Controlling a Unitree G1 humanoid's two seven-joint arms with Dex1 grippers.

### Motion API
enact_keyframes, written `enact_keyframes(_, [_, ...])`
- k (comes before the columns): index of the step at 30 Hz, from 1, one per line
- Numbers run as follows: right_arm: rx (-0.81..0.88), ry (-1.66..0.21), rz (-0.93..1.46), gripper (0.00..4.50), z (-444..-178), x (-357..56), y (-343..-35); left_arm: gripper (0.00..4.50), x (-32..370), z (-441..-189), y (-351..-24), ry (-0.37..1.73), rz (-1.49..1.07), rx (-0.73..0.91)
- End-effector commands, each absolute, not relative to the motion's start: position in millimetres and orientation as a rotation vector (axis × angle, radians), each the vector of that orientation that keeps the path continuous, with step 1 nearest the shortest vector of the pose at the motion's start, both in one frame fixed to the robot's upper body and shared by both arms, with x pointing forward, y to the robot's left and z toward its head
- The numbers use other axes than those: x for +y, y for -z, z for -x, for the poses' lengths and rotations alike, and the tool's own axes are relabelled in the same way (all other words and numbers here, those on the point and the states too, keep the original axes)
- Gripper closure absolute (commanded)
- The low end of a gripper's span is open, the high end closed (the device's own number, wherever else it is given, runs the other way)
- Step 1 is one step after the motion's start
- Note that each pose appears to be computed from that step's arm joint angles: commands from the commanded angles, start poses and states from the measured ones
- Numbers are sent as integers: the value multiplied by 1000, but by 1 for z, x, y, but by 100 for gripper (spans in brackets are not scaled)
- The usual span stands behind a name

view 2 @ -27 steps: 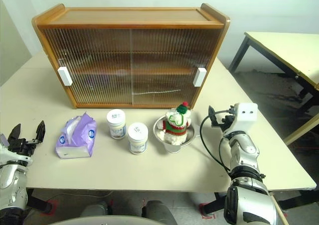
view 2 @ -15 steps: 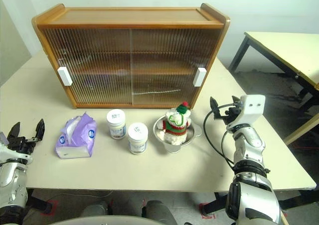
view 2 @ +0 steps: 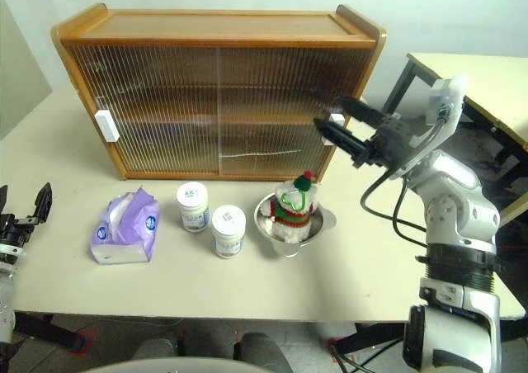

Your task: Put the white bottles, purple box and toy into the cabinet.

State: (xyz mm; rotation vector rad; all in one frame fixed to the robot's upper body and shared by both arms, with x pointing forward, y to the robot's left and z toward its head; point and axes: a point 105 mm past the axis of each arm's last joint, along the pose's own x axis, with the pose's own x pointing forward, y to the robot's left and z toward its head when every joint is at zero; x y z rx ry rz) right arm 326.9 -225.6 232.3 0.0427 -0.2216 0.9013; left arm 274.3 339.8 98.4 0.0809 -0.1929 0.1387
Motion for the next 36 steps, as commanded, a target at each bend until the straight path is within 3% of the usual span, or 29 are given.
enact_keyframes(1, [-127, -1103, -54, 0, -307, -192, -233, 5, 335, -279, -108, -95, -71, -202])
enact_keyframes(9, [-80, -1264, -57, 0, -291, -152, -222, 5, 298, -306, -138, 62, -20, -245])
enact_keyframes(22, [-72, -1287, -67, 0, -285, -144, -214, 449, 271, -327, -162, 146, 3, -265])
enact_keyframes(36, [-81, -1302, -70, 0, -280, -139, -218, 449, 246, -365, -164, 207, 31, -245])
